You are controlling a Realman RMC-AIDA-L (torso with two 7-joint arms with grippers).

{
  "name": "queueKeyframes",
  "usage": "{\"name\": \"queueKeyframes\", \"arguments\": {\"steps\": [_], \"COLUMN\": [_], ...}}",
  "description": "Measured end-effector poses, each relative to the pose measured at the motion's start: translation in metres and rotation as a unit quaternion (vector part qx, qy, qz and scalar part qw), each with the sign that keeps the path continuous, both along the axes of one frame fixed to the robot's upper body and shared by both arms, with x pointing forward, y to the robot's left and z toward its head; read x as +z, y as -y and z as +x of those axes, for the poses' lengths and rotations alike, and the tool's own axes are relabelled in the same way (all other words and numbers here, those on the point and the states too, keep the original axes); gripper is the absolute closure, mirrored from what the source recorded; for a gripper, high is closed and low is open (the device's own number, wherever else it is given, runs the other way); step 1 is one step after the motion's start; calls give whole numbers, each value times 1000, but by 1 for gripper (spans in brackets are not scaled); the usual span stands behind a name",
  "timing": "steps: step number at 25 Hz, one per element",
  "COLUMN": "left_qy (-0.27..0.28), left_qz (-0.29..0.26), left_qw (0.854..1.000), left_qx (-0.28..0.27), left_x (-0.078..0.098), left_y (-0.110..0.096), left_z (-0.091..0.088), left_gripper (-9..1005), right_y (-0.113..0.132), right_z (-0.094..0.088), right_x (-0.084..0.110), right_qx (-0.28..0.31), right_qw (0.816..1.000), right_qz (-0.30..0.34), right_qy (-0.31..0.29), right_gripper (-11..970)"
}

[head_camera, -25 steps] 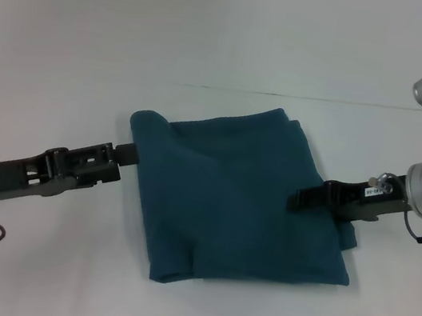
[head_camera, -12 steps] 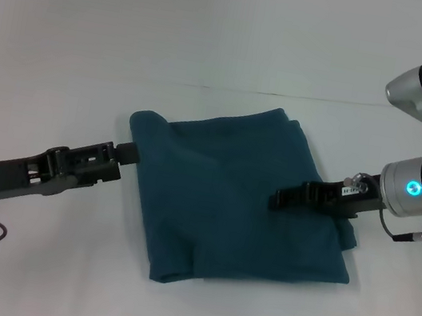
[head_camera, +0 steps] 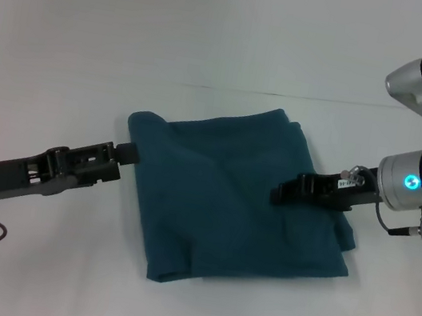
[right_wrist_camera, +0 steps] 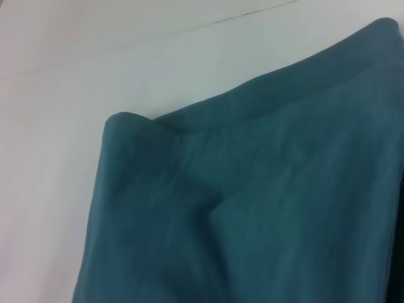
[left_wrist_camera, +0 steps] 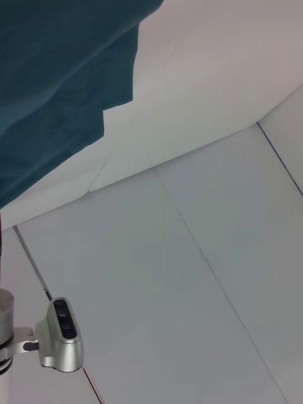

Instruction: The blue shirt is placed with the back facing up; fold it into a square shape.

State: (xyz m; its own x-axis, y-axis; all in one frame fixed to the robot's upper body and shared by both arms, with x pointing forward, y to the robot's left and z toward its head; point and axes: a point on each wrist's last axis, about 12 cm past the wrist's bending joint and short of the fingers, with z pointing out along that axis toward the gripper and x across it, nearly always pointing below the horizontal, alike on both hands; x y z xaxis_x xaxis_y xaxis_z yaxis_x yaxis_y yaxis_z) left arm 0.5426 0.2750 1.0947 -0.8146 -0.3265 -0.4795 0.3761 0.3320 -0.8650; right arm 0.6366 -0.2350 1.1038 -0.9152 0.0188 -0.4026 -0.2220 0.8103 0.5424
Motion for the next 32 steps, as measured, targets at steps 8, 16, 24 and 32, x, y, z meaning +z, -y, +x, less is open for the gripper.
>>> {"name": "queueKeyframes", "arguments": {"steps": [8,16,24,32], "left_qy": [-3,-3,-4,-5], "left_qz": [-2,-3,-3,-3], "left_qw": [1000,1000,1000,1000], "left_qx": [1,-1,-1,6], "left_x": [0,0,0,-1], "left_y": [-1,0,-1,-4], "left_z": [-1,-1,-1,-3], "left_gripper": [46,46,45,46], "right_y": [0,0,-7,-13], "right_z": [1,7,19,24], "right_x": [1,33,66,54], "right_qx": [0,40,72,69], "right_qw": [1000,999,993,990], "right_qz": [-2,-4,-70,-107], "right_qy": [0,30,60,54], "right_gripper": [755,877,877,876]}}
